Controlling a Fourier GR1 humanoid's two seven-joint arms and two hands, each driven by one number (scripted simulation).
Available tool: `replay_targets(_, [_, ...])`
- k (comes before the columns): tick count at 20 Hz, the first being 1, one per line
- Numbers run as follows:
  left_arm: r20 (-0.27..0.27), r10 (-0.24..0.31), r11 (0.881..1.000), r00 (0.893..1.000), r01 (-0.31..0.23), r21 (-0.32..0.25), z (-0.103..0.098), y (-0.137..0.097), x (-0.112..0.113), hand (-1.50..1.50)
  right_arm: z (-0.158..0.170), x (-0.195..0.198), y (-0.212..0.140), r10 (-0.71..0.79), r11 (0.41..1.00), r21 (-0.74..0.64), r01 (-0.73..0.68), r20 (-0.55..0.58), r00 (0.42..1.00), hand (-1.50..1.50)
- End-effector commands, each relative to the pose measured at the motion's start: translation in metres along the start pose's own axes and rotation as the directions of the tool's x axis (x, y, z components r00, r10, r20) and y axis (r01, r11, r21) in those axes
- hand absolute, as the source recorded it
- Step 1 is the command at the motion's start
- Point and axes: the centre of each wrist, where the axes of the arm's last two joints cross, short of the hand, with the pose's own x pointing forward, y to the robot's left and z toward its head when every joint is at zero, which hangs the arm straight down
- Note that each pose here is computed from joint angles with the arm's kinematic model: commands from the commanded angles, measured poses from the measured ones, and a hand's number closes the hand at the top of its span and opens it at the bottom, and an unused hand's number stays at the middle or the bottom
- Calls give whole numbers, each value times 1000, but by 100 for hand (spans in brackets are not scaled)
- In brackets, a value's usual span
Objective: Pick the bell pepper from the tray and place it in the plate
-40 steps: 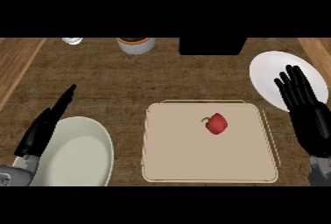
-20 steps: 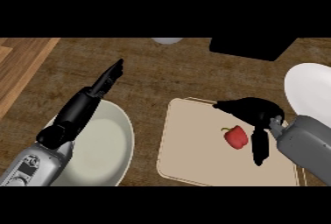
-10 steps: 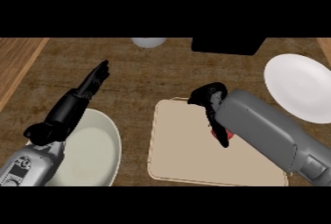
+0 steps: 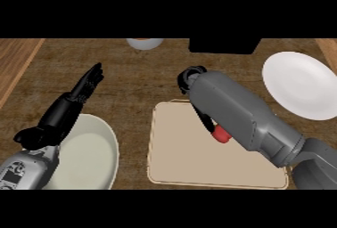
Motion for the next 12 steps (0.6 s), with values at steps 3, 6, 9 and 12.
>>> replay_targets(3, [-5,10,1000,1000,-10,6,4,-6,-4,0,4,-3,-24,-26,999,18,27,-68,997,-150])
replay_targets(6, [-3,-8,1000,1000,8,2,5,6,4,0,5,-12,-29,-42,997,59,44,-36,998,-150])
replay_targets(9, [-7,-2,1000,1000,2,17,1,1,-4,0,-14,-1,-15,7,994,114,-3,-32,999,-150])
replay_targets(12, [10,-10,1000,1000,10,18,12,3,-5,0,-33,-5,-1,23,991,131,-18,-40,999,-150])
